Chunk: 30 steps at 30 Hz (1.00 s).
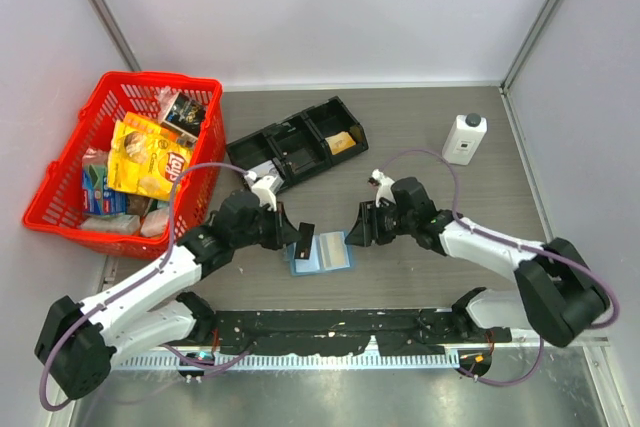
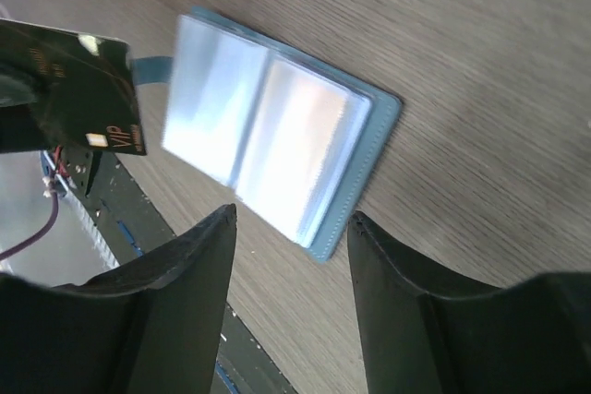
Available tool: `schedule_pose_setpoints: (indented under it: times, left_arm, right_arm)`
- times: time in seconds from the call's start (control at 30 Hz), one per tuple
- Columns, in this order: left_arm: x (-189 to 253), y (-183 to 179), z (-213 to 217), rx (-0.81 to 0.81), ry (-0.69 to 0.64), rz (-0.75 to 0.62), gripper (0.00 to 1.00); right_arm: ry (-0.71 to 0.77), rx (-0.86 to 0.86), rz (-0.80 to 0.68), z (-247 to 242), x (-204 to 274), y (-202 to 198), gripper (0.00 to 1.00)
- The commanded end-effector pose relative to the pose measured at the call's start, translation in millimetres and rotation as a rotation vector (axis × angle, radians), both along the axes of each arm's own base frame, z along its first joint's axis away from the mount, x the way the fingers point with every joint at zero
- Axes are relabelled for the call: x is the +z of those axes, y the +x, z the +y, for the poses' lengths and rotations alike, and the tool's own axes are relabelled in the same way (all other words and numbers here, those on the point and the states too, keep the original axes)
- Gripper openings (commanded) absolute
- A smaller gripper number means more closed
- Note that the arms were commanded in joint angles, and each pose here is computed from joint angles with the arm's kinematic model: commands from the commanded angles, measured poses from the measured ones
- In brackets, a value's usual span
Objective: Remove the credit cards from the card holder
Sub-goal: Remove the credit card from the card holder.
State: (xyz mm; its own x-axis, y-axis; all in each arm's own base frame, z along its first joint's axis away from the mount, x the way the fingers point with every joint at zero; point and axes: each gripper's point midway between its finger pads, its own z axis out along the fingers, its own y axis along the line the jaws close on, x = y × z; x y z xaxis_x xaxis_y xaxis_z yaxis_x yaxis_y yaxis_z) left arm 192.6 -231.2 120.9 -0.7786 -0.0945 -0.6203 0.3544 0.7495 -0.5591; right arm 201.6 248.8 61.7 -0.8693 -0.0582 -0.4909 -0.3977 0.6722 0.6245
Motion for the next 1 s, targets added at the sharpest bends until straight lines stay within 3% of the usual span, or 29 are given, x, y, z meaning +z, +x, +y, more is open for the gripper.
schedule_pose_setpoints:
  times: [0.0,0.33,0.5,0.77,0.9,0.93,0.97]
  left_arm:
    - [25,-10,-11,-0.216,0.034,-0.080,0.00]
    - [66,-40,-37,-0.642,0.009,-0.145,0.00]
    - [82,-51,-44,-0.750,-0.035,-0.145,0.00]
    - [99,-46,-53,-0.787,-0.064,-0.172,0.00]
    - [100,-43,-56,-0.789,-0.068,-0.173,0.00]
    - [100,-43,-57,-0.789,-0.069,-0.171,0.00]
    - [100,-42,-58,-0.790,-0.071,-0.165,0.00]
  right_arm:
    - [0.047,0.118,-0.221,4,55,5,0.57]
    - [0.219,0.372,-0.486,24,142,-10,0.63]
    - [0.275,0.504,-0.496,33,156,-23,0.62]
    - [0.363,0.671,-0.406,52,156,-49,0.56]
    - [0.382,0.714,-0.381,57,156,-59,0.44]
    - [0.380,0.713,-0.377,57,154,-59,0.33]
    - [0.368,0.698,-0.379,56,152,-57,0.14]
